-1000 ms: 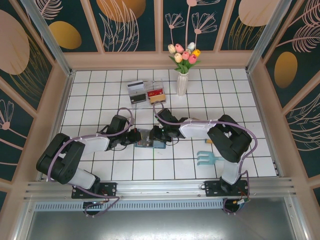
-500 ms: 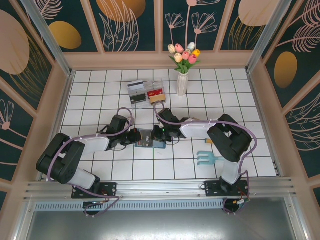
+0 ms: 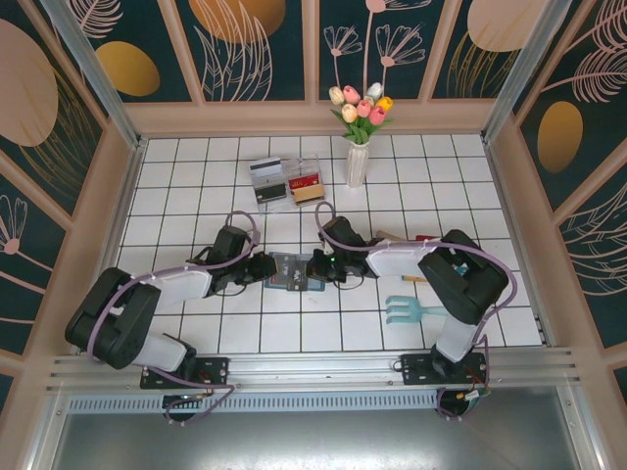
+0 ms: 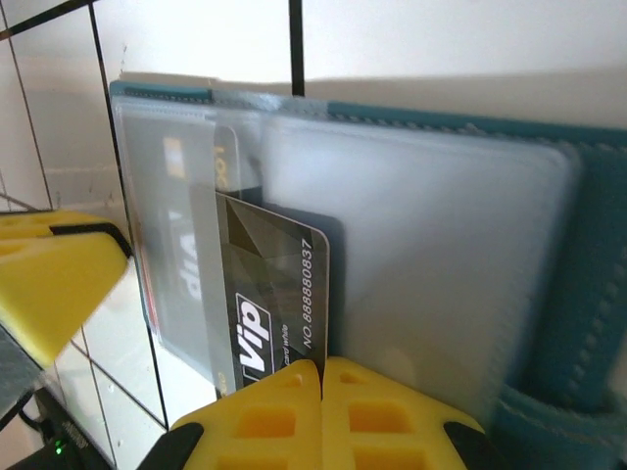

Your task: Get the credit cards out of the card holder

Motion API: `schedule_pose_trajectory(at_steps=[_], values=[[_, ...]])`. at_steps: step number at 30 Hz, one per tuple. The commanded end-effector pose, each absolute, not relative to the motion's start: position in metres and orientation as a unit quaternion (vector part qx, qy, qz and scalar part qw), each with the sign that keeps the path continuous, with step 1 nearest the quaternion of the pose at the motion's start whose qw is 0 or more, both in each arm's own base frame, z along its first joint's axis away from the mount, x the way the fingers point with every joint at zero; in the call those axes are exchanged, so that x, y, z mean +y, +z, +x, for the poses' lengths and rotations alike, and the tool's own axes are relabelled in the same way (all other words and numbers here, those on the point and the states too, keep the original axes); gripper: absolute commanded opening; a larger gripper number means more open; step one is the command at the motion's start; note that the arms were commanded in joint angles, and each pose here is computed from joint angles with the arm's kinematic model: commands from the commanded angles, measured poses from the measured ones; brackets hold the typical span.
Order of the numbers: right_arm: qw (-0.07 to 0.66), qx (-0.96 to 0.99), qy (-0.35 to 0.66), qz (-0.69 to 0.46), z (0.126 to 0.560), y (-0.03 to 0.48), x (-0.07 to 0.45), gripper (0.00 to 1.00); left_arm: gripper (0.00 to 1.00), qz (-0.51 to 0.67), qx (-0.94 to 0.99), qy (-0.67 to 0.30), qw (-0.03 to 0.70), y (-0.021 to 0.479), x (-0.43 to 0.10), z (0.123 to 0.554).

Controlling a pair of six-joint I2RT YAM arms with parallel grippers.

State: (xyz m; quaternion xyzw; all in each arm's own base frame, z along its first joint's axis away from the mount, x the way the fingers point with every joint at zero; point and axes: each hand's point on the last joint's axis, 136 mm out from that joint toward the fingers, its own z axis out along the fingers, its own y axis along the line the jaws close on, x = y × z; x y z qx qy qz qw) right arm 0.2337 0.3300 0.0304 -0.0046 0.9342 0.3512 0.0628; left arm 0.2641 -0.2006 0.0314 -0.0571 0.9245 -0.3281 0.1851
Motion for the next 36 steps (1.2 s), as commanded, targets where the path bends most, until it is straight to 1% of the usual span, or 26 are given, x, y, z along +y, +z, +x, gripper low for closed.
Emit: schedule_pose_trajectory(at_steps=[1,2,3,7,12,15,16,19,24,28,30,31,32,33,36], values=[[0.09,0.918,0.386,-0.019,0.235,0.054,0.328,0.0,0.34,-0.059,0.92,-0.33,0.205,0.049,-0.2,0.268],[0.098,0.914,0.394,-0.023,0.236,0.06,0.327,0.0,0.4,-0.06,0.917,-0.333,0.213,0.055,-0.2,0.27],[0.106,0.909,0.402,-0.025,0.237,0.067,0.326,0.0,0.44,-0.061,0.914,-0.335,0.222,0.061,-0.2,0.272],[0.137,0.885,0.444,-0.034,0.24,0.094,0.323,0.0,0.58,-0.066,0.899,-0.358,0.243,0.083,-0.203,0.278],[0.185,0.85,0.491,-0.039,0.245,0.129,0.318,0.0,0.86,-0.042,0.865,-0.42,0.272,0.117,-0.215,0.273],[0.208,0.823,0.526,-0.043,0.245,0.152,0.317,0.0,0.98,-0.025,0.842,-0.456,0.288,0.137,-0.221,0.268],[0.216,0.814,0.537,-0.044,0.245,0.16,0.317,0.0,0.99,-0.018,0.835,-0.468,0.289,0.143,-0.223,0.265],[0.241,0.782,0.573,-0.047,0.248,0.187,0.318,0.0,0.98,-0.006,0.813,-0.509,0.284,0.159,-0.232,0.259],[0.256,0.735,0.627,-0.039,0.251,0.219,0.324,0.0,0.98,-0.013,0.766,-0.59,0.256,0.186,-0.246,0.251],[0.257,0.71,0.655,-0.029,0.253,0.232,0.325,0.0,0.93,-0.012,0.742,-0.62,0.256,0.202,-0.249,0.249],[0.252,0.702,0.665,-0.029,0.252,0.235,0.327,0.0,0.85,-0.021,0.739,-0.624,0.253,0.205,-0.248,0.25],[0.249,0.699,0.669,-0.029,0.252,0.236,0.328,0.0,0.83,-0.029,0.738,-0.626,0.25,0.205,-0.248,0.251],[0.247,0.696,0.673,-0.029,0.251,0.237,0.328,0.0,0.79,-0.041,0.735,-0.631,0.246,0.206,-0.248,0.254],[0.245,0.694,0.676,-0.029,0.251,0.238,0.329,0.0,0.72,-0.052,0.729,-0.637,0.244,0.208,-0.248,0.255],[0.243,0.689,0.682,-0.024,0.251,0.238,0.329,0.0,0.59,-0.065,0.712,-0.656,0.244,0.217,-0.248,0.258]])
